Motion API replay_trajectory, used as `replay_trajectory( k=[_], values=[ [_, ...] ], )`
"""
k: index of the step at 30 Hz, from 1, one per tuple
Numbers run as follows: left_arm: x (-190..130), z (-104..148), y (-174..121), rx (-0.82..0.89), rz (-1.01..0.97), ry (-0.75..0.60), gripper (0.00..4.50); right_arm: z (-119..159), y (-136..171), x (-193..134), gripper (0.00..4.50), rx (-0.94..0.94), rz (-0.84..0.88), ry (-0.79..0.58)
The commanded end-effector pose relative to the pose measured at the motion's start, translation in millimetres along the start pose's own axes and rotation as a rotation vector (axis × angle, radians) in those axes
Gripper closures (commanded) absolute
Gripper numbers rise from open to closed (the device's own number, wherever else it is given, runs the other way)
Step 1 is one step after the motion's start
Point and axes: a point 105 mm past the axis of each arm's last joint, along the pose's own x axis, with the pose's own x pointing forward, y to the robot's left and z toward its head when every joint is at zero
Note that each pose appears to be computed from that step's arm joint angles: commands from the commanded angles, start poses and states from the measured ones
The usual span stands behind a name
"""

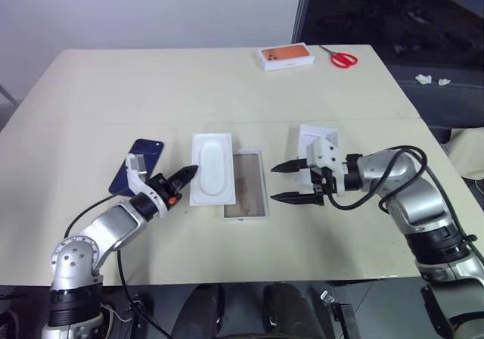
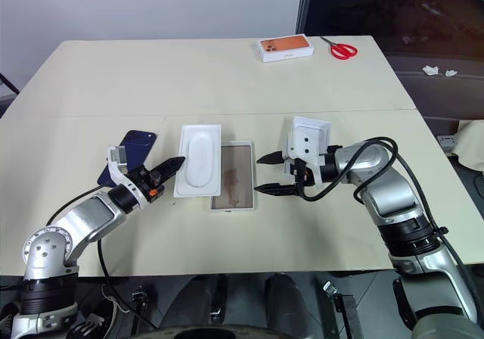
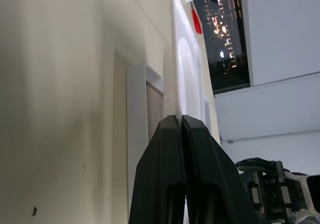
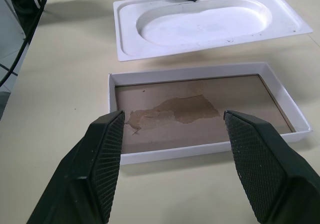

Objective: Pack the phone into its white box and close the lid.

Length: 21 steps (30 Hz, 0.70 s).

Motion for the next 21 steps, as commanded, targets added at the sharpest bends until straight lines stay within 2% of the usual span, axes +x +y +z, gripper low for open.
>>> replay_trajectory(
  k=[1, 16, 19, 21],
  values=[
    [19.4, -23.8, -13.1, -0.006, -0.048, 0.071, 4.50, 6.0, -9.7, 4.3, 1.20, -0.068, -0.072, -0.025],
    [19.6, -26.5, -10.9, 0.002, -0.038, 0.068, 4.50, 2.8, -16.3, 8.3, 1.20, -0.090, -0.101, -0.023],
    [21.7, -24.2, -8.0, -0.003, -0.026, 0.052, 3.50, 3.1, -16.0, 10.6, 1.13, -0.093, -0.101, -0.028],
    [22.2, -23.7, -8.5, -0.003, -0.029, 0.049, 2.55, 3.3, -15.8, 11.4, 1.13, -0.095, -0.100, -0.029]
  ],
)
